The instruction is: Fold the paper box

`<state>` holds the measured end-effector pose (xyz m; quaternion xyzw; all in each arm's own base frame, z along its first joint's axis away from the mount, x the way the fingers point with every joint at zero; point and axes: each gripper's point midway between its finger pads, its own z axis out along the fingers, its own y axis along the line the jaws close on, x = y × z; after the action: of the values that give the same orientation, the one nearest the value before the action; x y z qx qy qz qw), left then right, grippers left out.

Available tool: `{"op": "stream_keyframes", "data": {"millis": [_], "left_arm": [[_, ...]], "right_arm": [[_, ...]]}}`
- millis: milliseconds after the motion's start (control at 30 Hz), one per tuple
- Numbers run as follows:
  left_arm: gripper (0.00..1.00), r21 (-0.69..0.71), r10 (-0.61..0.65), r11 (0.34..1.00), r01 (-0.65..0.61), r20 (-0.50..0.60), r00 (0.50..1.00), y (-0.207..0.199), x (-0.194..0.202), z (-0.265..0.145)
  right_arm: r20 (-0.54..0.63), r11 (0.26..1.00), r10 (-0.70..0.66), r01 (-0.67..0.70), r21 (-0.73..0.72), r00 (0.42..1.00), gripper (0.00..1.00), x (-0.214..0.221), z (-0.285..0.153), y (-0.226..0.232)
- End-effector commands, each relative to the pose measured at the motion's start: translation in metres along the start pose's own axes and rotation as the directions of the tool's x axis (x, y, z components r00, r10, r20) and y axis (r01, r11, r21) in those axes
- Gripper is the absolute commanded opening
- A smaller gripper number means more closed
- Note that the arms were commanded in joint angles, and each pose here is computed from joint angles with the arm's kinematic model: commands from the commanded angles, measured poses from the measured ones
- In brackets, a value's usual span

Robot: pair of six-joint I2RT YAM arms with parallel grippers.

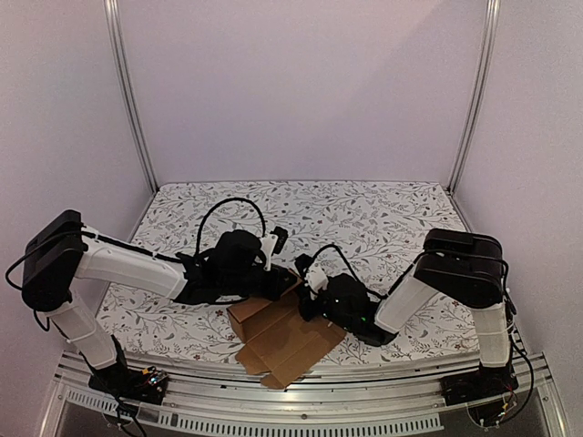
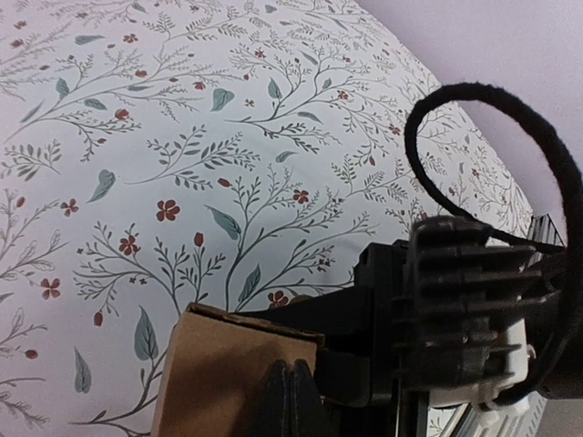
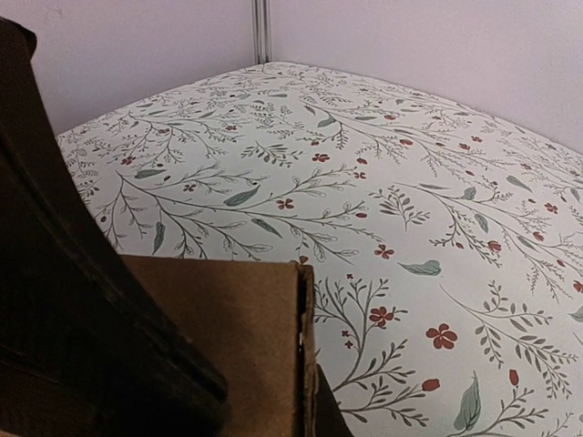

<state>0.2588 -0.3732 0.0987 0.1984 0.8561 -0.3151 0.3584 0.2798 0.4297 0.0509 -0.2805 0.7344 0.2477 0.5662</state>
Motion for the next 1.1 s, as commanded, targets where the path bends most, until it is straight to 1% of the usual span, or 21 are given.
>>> {"op": "stream_keyframes", "data": {"millis": [0, 67, 133, 233, 400, 533, 600, 667, 800, 900, 1067], "left_arm": [[0.00, -0.111, -0.004, 0.994, -0.009, -0.119, 0.993, 0.034, 0.041, 0.005], [0.00, -0.112, -0.005, 0.994, -0.008, -0.121, 0.993, 0.034, 0.042, 0.005], [0.00, -0.115, -0.006, 0.993, -0.008, -0.121, 0.993, 0.035, 0.042, 0.005], [0.00, -0.119, -0.006, 0.993, -0.009, -0.123, 0.992, 0.036, 0.043, 0.006], [0.00, -0.128, -0.003, 0.992, -0.013, -0.122, 0.993, 0.038, 0.044, 0.006], [0.00, -0.127, 0.003, 0.992, -0.019, -0.122, 0.993, 0.038, 0.043, 0.007], [0.00, -0.128, 0.004, 0.992, -0.020, -0.124, 0.992, 0.038, 0.043, 0.008], [0.00, -0.125, 0.006, 0.992, -0.022, -0.122, 0.992, 0.037, 0.042, 0.007], [0.00, -0.116, 0.008, 0.993, -0.022, -0.116, 0.993, 0.034, 0.038, 0.005], [0.00, -0.107, 0.003, 0.994, -0.016, -0.113, 0.994, 0.032, 0.037, 0.004], [0.00, -0.090, -0.002, 0.996, -0.008, -0.105, 0.994, 0.026, 0.032, 0.001]], "right_arm": [[-0.015, 1.000, -0.026, 0.026, -0.007, 1.000, 0.08, 0.002, 0.000, 0.009], [-0.012, 1.000, -0.029, 0.029, -0.005, 1.000, 0.20, 0.000, -0.002, 0.009], [-0.015, 0.999, -0.035, 0.035, -0.005, 0.999, 0.27, -0.002, -0.005, 0.008], [-0.022, 0.999, -0.043, 0.043, -0.008, 0.999, 0.35, -0.005, -0.012, 0.008], [-0.049, 0.998, -0.057, 0.056, -0.019, 0.997, 0.46, -0.008, -0.031, 0.004], [-0.102, 0.997, -0.063, 0.057, -0.059, 0.993, 0.51, -0.011, -0.049, 0.006], [-0.133, 0.996, -0.059, 0.050, -0.069, 0.989, 0.53, -0.012, -0.059, 0.006], [-0.195, 0.996, -0.063, 0.050, -0.071, 0.979, 0.55, -0.006, -0.069, 0.002], [-0.270, 0.994, -0.046, 0.018, -0.106, 0.962, 0.58, -0.010, -0.090, 0.005], [-0.339, 0.997, 0.005, -0.033, -0.075, 0.941, 0.60, -0.007, -0.104, -0.004], [-0.424, 0.983, 0.158, -0.184, -0.020, 0.892, 0.64, -0.004, -0.124, -0.015]]}}
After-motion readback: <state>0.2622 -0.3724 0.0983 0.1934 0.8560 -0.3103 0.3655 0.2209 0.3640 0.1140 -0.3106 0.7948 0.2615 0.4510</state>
